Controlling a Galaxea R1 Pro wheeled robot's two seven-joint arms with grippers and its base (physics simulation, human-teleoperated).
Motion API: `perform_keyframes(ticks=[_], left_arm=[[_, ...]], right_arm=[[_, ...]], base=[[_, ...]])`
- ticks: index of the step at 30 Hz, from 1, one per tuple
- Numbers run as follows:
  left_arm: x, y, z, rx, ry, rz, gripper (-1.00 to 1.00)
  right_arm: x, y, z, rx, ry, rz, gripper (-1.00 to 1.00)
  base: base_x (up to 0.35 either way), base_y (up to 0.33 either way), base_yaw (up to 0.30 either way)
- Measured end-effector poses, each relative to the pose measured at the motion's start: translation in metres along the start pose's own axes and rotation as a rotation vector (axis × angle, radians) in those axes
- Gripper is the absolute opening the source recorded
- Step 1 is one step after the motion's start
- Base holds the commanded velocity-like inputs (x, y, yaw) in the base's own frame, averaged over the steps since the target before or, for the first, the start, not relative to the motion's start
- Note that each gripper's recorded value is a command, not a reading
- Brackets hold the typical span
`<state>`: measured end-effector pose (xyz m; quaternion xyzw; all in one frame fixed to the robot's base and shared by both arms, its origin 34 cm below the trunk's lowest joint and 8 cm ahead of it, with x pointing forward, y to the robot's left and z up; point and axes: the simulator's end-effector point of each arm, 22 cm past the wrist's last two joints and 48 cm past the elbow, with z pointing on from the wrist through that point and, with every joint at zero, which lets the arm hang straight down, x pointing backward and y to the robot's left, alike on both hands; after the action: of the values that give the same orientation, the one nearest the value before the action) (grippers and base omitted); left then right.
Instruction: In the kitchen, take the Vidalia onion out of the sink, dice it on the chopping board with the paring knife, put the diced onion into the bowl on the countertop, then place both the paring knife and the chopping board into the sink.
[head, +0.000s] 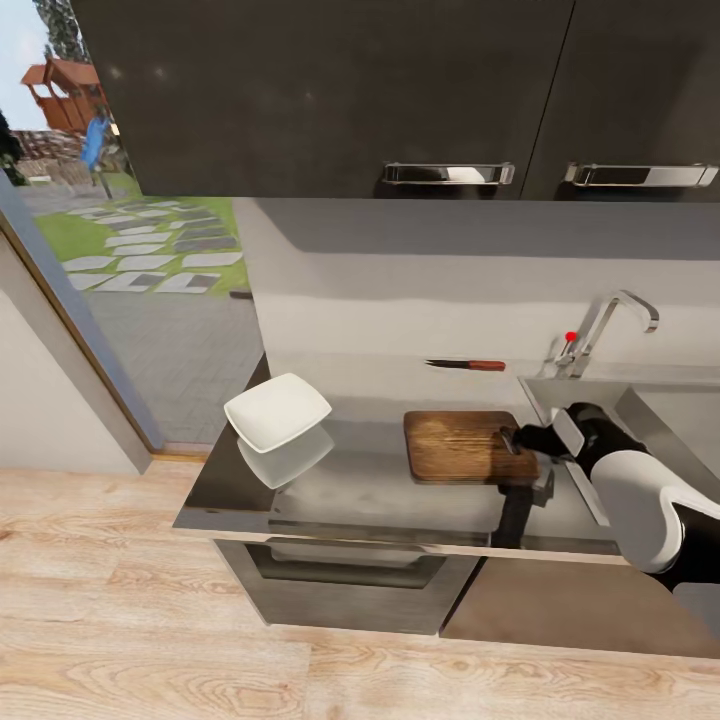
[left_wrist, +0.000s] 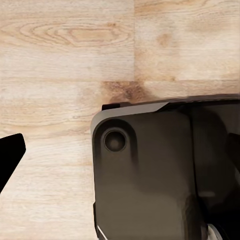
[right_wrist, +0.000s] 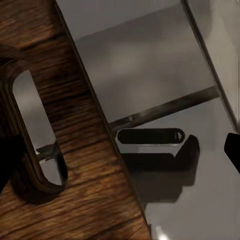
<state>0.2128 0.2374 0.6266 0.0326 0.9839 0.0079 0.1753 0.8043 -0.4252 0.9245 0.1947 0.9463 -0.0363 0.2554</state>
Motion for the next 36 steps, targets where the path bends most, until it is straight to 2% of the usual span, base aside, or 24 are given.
perform_keyframes(ticks=[4,7,17,22,36], left_arm=[[0.0,0.0,0.0,0.0,0.0,0.0,1.0],[0.0,0.0,0.0,0.0,0.0,0.0,1.0],[0.001,-0.002,0.0,0.003,0.002,-0.001,1.0],[0.004,-0.005,-0.001,0.006,0.01,-0.004,1.0],[0.005,-0.007,-0.001,0.008,0.012,-0.005,1.0]], right_arm=[[-0.022,-0.004,-0.01,0.006,-0.049,0.007,1.0],[-0.049,-0.008,-0.025,0.013,-0.106,0.016,1.0],[-0.089,-0.02,-0.07,0.027,-0.134,0.034,1.0],[-0.092,-0.02,-0.074,0.029,-0.134,0.032,1.0],[-0.092,-0.017,-0.075,0.026,-0.132,0.027,1.0]], base=[[0.0,0.0,0.0],[0.0,0.0,0.0],[-0.005,0.0,0.0],[-0.174,0.0,0.0],[-0.31,0.0,0.0]])
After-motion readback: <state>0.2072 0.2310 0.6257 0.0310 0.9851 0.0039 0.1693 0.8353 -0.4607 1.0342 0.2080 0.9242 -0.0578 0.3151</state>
